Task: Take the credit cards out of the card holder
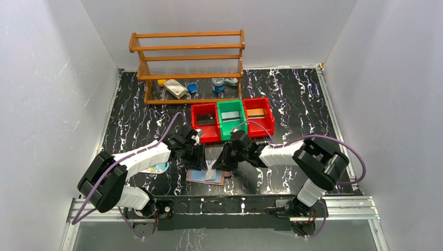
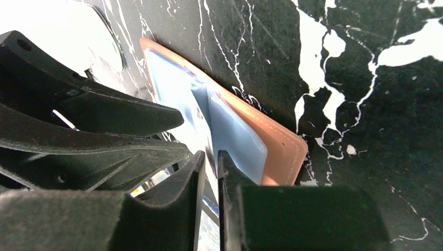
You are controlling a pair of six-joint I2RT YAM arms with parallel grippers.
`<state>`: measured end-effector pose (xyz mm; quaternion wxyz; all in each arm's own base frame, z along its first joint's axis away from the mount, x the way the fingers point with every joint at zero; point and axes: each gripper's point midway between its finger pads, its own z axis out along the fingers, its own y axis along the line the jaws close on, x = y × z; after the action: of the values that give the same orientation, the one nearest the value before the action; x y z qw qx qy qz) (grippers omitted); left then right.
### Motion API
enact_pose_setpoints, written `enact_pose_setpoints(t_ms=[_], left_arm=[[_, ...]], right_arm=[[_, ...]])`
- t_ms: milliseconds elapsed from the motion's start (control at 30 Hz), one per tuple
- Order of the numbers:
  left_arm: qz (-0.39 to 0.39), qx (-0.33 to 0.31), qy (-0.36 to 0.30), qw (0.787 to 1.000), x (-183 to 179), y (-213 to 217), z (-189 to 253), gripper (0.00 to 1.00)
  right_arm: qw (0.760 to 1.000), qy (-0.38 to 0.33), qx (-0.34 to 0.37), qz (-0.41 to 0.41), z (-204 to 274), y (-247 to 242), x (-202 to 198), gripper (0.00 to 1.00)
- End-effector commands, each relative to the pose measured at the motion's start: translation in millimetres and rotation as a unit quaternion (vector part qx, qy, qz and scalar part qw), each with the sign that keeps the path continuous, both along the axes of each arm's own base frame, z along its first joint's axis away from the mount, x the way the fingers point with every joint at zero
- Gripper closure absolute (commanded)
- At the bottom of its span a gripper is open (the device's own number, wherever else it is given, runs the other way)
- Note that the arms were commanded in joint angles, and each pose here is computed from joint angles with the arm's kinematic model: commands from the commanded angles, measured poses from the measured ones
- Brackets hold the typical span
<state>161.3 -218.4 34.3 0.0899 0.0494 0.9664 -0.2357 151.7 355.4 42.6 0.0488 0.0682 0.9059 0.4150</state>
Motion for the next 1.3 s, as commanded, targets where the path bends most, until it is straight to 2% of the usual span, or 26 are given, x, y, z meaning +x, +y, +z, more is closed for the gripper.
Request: enact_pose_setpoints(t_ms=[0, 100, 233, 367, 433, 600, 700, 1167, 1200, 1267], left_arm=[[-0.005, -0.005, 0.007, 1.000, -4.6, 0.3, 0.9, 0.66], [-0.005, -0.005, 0.009, 1.000, -7.3, 1.6, -0.2, 0.68], [-0.004, -0.007, 0.013, 1.000, -10.1, 2.4, -3.4, 0.69], [-0.004, -0.009, 0.010, 1.000, -9.2, 1.7, -1.8, 0.69], [-0.004, -0.008, 0.008, 1.000, -9.3, 2.7, -2.2, 0.69], [-0.002, -0.010, 0.012, 1.000, -11.7, 3.0, -5.2, 0.71], [-0.001, -0.010, 0.013, 1.000, -11.7, 3.0, -7.2, 0.71], [0.007, -0.023, 0.018, 1.000, -13.5, -0.2, -10.1, 0.73], [0.006, -0.023, 0.018, 1.000, -13.4, -0.4, -9.9, 0.73], [0.006, -0.024, 0.016, 1.000, -12.9, -0.6, -9.0, 0.73]], right_arm=[[1.000, -0.004, 0.030, -0.001, 9.1, 9.5, 5.3, 0.74], [0.999, -0.002, 0.045, -0.001, 13.5, 13.9, 5.6, 0.72], [0.990, 0.006, 0.142, -0.016, 38.6, 27.7, 6.7, 0.71], [0.998, 0.020, 0.067, -0.011, 14.8, 21.9, 7.6, 0.70], [0.998, 0.015, 0.052, -0.012, 12.4, 18.2, 8.3, 0.70], [0.998, 0.005, 0.058, -0.012, 17.5, 18.0, 9.2, 0.72], [0.997, 0.002, 0.076, -0.006, 21.4, 23.7, 7.5, 0.78], [0.997, -0.011, 0.054, -0.057, 15.7, 22.7, 6.1, 0.77], [0.997, -0.012, 0.054, -0.056, 16.2, 24.0, 5.0, 0.77], [0.997, -0.012, 0.052, -0.055, 15.1, 24.5, 2.9, 0.87]])
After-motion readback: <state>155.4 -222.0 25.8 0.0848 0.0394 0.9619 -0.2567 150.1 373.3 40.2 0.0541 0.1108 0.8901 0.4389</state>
